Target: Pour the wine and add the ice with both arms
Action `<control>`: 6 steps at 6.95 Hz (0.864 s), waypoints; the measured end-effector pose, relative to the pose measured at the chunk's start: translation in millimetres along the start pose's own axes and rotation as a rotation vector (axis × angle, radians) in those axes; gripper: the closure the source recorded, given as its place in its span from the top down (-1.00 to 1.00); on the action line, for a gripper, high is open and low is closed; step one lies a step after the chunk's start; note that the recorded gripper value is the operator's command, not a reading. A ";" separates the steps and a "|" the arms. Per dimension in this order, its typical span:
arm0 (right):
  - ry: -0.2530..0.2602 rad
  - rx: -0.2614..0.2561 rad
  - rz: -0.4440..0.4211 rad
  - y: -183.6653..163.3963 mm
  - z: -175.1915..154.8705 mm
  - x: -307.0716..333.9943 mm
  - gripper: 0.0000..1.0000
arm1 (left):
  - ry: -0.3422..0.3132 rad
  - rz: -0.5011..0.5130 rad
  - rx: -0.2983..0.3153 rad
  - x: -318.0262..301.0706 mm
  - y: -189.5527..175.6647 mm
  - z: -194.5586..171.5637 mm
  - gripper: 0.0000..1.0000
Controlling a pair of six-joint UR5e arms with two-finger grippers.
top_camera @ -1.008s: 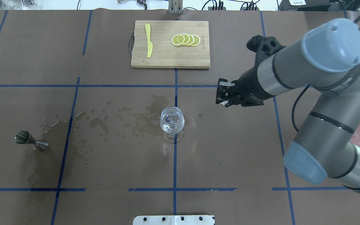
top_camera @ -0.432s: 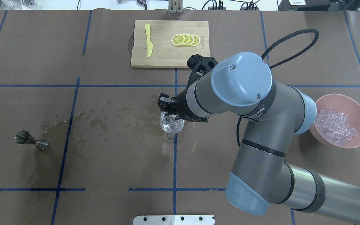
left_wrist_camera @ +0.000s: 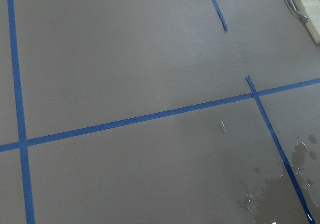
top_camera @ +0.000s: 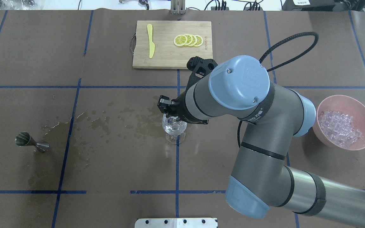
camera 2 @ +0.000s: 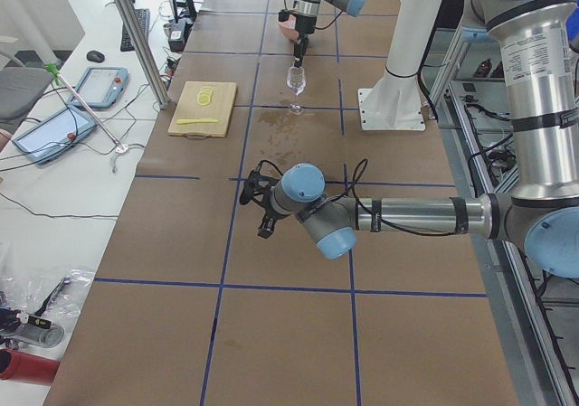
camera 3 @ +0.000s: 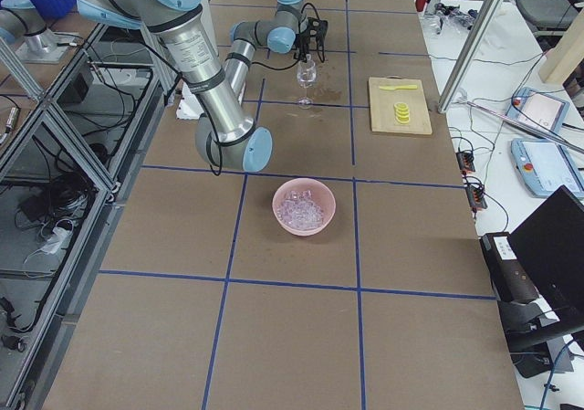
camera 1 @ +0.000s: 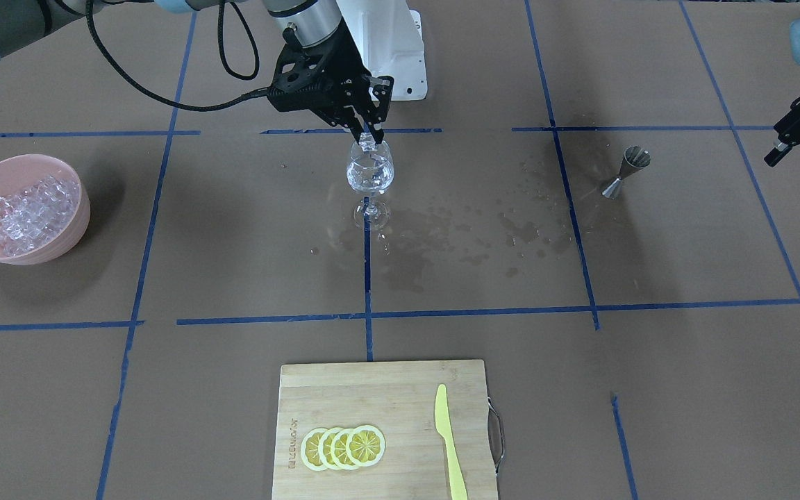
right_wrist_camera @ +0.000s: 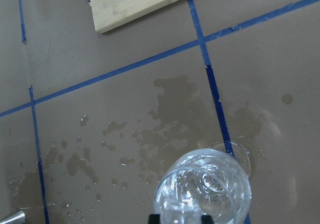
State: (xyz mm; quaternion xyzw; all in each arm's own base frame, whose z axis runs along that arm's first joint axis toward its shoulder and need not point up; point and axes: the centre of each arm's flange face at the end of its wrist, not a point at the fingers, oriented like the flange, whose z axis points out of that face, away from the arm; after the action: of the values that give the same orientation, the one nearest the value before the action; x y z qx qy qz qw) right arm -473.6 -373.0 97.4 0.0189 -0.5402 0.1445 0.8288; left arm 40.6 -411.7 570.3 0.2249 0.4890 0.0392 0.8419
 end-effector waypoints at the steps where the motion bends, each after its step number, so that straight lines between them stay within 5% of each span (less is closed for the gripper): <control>1: -0.002 0.000 -0.004 0.1 -0.7 -0.5 0.60 | 0.001 0.001 0.002 0.1 0.6 -0.4 1.00; 3: -0.012 0.002 0.017 -24.6 -27.6 17.0 0.57 | -0.006 -0.002 0.003 -2.4 4.5 -1.6 1.00; 4: 0.007 -0.018 0.049 -63.0 -51.9 52.9 1.00 | -0.013 0.000 0.005 -4.4 5.3 -2.0 1.00; 6: 0.075 -0.027 0.055 -148.7 -97.3 151.4 1.00 | -0.044 0.077 0.009 -13.1 5.4 0.9 1.00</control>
State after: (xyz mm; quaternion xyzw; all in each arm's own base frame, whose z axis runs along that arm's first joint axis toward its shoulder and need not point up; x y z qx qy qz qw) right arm -291.7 -463.9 211.9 -0.0123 -0.5111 0.1605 0.8443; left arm 35.4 -410.9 583.4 0.2483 0.4615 0.0643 0.8493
